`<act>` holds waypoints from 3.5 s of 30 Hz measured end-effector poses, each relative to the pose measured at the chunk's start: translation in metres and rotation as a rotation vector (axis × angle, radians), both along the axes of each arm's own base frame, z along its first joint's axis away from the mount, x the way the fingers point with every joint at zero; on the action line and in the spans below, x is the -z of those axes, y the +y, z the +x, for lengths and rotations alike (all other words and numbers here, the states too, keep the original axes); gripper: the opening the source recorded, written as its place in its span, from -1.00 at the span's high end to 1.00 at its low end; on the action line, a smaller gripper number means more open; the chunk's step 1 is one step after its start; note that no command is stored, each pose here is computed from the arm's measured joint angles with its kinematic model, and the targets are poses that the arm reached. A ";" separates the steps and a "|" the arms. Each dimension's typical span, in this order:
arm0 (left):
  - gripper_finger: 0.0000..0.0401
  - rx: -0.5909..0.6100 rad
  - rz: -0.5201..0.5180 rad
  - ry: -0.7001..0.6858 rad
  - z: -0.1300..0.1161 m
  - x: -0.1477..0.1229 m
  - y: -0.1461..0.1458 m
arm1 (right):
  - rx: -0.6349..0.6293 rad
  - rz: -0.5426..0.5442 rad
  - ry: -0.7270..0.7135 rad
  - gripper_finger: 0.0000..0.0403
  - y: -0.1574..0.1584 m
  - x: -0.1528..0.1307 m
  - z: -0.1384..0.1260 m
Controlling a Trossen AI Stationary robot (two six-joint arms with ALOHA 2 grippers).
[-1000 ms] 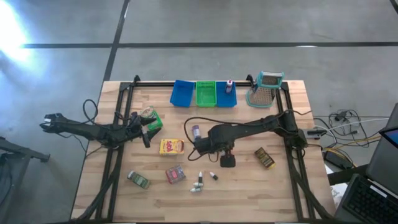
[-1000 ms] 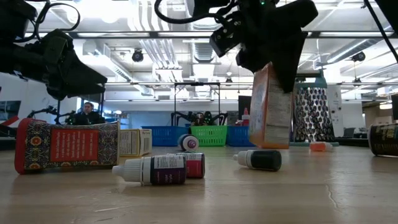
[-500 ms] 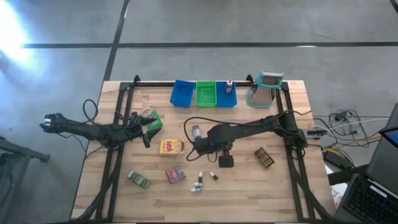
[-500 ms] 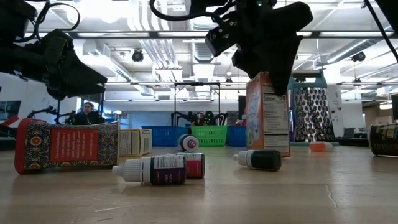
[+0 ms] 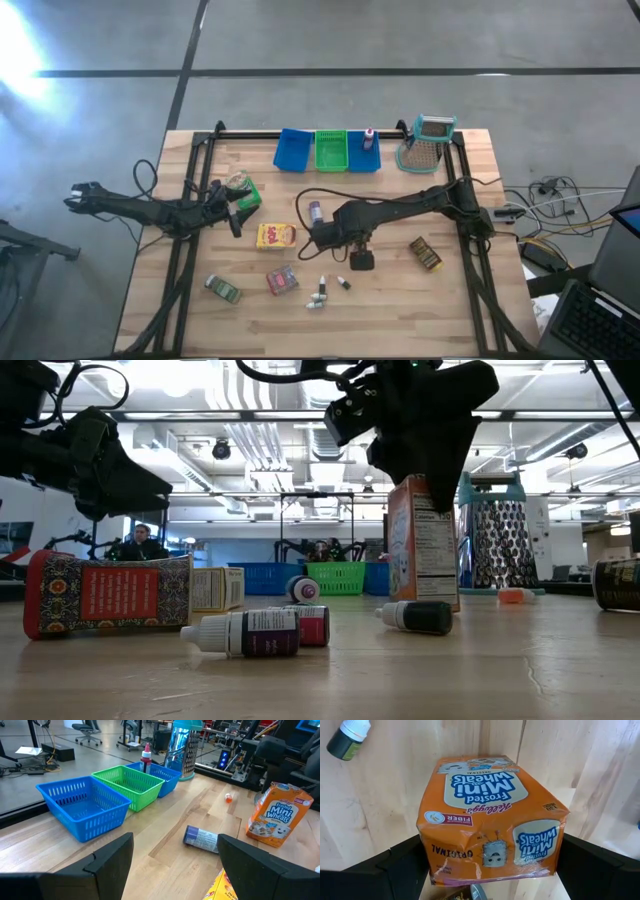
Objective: Pick & Place Kitchen Items
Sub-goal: Put the orange cereal box into the left blue bin
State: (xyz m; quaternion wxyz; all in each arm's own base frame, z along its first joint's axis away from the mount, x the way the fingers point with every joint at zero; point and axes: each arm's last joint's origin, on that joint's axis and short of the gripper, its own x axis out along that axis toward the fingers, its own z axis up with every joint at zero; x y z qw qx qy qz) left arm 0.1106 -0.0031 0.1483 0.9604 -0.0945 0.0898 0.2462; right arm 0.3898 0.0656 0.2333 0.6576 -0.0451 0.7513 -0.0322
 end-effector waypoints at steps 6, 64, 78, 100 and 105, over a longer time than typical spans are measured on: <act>-0.46 0.000 0.000 0.000 0.000 0.000 0.000 | -0.002 -0.023 -0.008 -0.81 0.002 0.000 0.000; -0.46 0.000 0.000 0.000 0.000 0.000 0.000 | 0.337 -0.027 -0.216 -0.80 -0.010 -0.016 0.008; -0.46 0.014 0.083 0.043 0.000 0.000 0.000 | 0.423 -0.002 -0.315 -0.66 -0.018 -0.017 0.019; -0.46 -0.067 -0.054 -0.093 0.001 -0.005 0.001 | 0.434 0.000 -0.317 -0.74 -0.018 -0.017 0.019; -0.46 -0.102 -0.202 -0.176 0.001 -0.005 0.002 | 0.433 0.001 -0.317 -0.68 -0.018 -0.017 0.019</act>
